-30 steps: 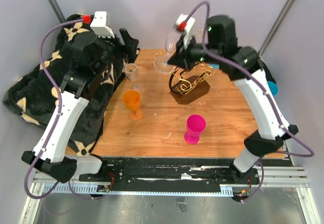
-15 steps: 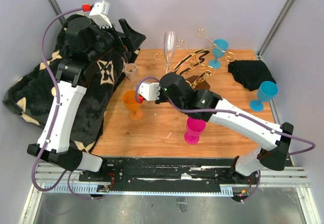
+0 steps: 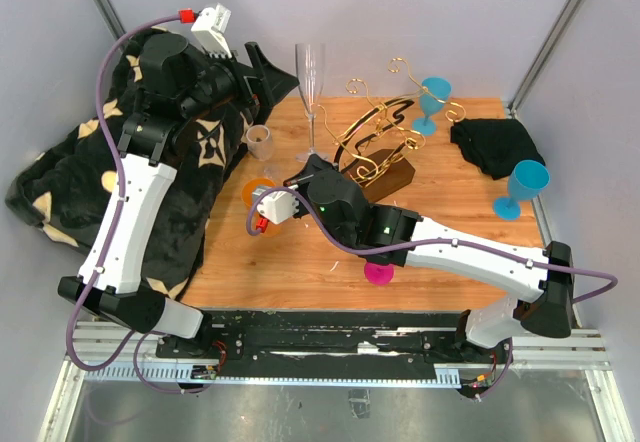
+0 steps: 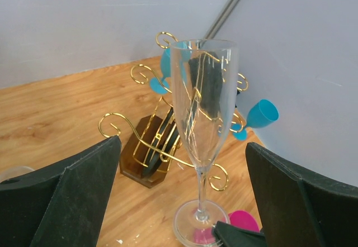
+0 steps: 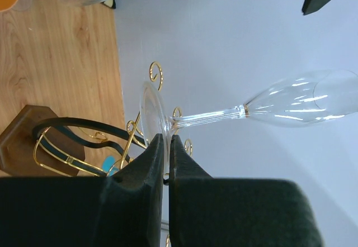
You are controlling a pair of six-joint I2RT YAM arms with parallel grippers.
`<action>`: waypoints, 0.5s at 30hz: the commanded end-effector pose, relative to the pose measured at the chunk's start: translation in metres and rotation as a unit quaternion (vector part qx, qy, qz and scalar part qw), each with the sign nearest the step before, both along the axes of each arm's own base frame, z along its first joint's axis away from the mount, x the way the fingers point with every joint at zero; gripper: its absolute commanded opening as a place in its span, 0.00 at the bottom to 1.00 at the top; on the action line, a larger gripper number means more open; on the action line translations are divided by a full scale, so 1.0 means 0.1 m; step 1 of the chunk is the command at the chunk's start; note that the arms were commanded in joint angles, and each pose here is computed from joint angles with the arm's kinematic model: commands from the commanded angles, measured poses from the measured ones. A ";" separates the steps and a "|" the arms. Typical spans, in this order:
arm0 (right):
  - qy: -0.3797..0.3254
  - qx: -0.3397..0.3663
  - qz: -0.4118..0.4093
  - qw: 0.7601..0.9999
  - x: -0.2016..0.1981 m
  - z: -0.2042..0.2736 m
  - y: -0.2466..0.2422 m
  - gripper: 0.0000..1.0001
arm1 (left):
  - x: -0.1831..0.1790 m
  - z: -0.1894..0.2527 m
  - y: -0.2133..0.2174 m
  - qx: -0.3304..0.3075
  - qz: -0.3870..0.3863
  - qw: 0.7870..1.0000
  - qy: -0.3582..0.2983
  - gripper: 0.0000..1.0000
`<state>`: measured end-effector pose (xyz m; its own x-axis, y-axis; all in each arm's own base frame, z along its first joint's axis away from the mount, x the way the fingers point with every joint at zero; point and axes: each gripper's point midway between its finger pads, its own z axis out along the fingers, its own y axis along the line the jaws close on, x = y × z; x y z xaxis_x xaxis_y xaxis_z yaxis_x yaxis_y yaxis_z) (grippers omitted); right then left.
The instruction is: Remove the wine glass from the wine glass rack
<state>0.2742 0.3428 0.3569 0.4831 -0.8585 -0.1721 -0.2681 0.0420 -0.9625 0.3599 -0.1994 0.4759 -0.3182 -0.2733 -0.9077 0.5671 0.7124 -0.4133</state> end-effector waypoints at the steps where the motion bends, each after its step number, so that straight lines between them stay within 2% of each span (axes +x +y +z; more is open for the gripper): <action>1: -0.041 0.031 0.002 0.999 -0.12 0.32 0.00 0.01 | 0.02 0.05 -0.08 -0.011 -0.025 0.999 -0.021 1.00; 15: -0.032 0.025 0.030 0.999 -0.26 0.25 0.19 0.01 | 0.07 0.24 -0.17 -0.054 -0.040 0.996 -0.050 1.00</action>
